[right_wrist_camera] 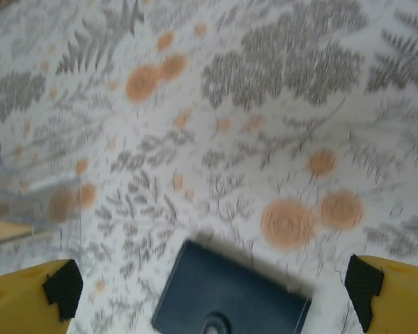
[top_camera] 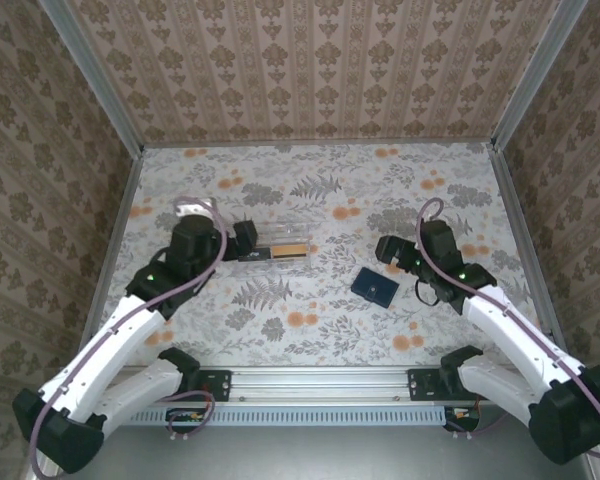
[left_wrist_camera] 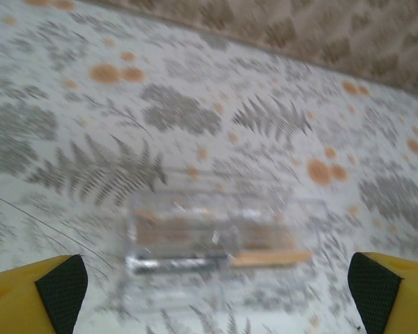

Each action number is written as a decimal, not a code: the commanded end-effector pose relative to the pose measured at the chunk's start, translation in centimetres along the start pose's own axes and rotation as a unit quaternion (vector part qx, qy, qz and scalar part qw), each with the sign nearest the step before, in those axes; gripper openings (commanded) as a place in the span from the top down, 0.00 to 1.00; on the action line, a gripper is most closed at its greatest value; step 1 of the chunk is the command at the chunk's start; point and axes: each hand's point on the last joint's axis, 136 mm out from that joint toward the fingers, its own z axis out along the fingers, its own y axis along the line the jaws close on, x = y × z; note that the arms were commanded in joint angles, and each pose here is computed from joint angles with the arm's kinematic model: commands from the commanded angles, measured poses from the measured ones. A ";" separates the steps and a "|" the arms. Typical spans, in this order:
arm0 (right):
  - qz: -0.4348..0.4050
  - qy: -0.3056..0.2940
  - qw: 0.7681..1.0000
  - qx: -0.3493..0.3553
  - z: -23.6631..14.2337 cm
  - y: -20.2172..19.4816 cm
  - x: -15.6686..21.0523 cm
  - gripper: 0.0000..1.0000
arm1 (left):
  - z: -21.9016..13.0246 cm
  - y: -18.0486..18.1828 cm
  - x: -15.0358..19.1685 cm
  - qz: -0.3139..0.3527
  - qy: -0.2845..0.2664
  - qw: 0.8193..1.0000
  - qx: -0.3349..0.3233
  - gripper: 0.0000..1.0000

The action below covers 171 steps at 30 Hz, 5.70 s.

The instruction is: Take the credit cards out of the card holder

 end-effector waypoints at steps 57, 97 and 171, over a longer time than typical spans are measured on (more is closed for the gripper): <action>-0.235 0.144 0.961 0.035 4.4 5.6 10.8 0.00 | 0.9 -2.8 17.7 0.045 0.124 0.991 0.000 0.00; -0.253 0.163 0.949 0.091 9.2 6.8 6.8 0.00 | 1.4 -3.2 18.8 0.046 0.160 0.986 0.004 0.01; -0.193 0.250 0.949 -0.025 9.8 8.7 9.2 0.00 | 0.7 -3.5 17.7 0.022 0.149 0.988 0.035 0.00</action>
